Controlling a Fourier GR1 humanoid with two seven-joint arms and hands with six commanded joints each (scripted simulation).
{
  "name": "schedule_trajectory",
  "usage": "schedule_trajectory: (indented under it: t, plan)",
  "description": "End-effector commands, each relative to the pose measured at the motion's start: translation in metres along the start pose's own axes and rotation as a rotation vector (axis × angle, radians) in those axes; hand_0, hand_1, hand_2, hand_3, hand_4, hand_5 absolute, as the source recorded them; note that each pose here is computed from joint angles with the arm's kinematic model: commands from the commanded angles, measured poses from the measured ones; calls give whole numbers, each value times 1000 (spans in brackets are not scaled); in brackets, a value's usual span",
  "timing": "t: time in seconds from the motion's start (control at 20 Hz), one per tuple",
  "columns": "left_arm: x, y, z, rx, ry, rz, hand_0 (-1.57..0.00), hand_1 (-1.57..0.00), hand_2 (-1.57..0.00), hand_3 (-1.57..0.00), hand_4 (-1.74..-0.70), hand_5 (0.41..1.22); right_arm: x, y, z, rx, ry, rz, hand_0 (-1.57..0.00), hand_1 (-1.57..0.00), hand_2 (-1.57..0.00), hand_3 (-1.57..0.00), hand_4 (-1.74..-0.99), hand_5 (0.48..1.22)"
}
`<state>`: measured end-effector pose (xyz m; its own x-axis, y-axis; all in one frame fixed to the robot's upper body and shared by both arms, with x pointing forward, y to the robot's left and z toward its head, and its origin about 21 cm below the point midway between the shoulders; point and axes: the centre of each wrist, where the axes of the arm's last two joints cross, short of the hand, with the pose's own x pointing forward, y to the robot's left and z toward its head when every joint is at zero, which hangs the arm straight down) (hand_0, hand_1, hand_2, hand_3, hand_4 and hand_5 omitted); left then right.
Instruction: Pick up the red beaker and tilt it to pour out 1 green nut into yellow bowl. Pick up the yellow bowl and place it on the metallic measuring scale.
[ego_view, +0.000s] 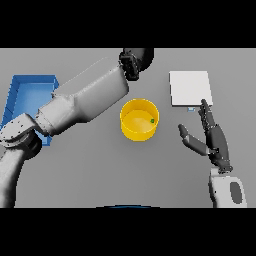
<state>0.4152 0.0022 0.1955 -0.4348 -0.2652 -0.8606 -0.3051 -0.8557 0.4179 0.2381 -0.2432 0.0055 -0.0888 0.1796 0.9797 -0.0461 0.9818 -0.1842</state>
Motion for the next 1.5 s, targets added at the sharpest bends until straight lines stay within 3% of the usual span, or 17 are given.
schedule_trajectory:
  t: [0.0,0.05,0.25,0.3,0.45,0.6,0.75,0.95,1.15,1.25,1.3,1.45]
  plan:
    - [-24,7,2,20,55,8,-1571,-1330,-1315,-1359,-1664,1196,5,3,-6,8,0,-18,1,1,1,1,-1224,615]
    - [-42,6,5,27,81,21,-1571,-1378,-1366,-1212,-1679,1201,4,-1,-3,9,-10,-23,1,1,1,1,-1231,620]
    - [-130,13,27,39,284,183,-1571,-1492,-1487,-1424,-1553,1213,2,1,0,20,-9,-14,1,1,1,1,-1266,639]
    - [-138,12,30,35,311,225,-1571,-1508,-1504,-1453,-1537,1214,5,1,-2,24,-13,-19,1,1,1,1,-1274,642]
    - [-195,-47,54,-32,485,653,-1571,-1539,-1537,-1435,-1637,1218,6,-4,-3,38,-14,7,1,1,1,1,-1299,649]
    - [-212,-109,72,-46,601,964,-1571,-1554,-1553,-1418,-1688,1219,4,-1,-4,52,-30,16,1,1,1,1,-1312,653]
    - [-213,-154,86,-2,712,1159,-1571,-1563,-1562,-1403,-1714,1220,6,3,-11,59,-45,38,1,1,1,1,-1301,652]
    - [-194,-206,96,-65,893,1354,-1571,-1568,-1567,-1406,-1730,1221,6,1,-10,54,-29,19,1,1,1,1,-1276,651]
    - [-149,-259,99,-185,993,1537,-1571,-1570,-1569,-1503,-1736,1221,1,3,-7,61,-22,20,1,1,1,1,-1285,663]
    - [-128,-277,100,-233,1038,1613,-1571,-1570,-1570,-1464,-1738,1221,-1,2,-9,59,-23,22,1,1,1,1,-1302,671]
    - [-115,-286,101,-243,1058,1659,-1571,-1570,-1570,-1418,-1739,1221,-2,2,-11,65,-18,27,1,1,1,1,-1307,677]
    - [-87,-305,109,-275,1123,1752,-1571,-1571,-1571,-1493,-1740,1221,-2,3,-7,71,-38,40,1,1,1,1,-1302,693]
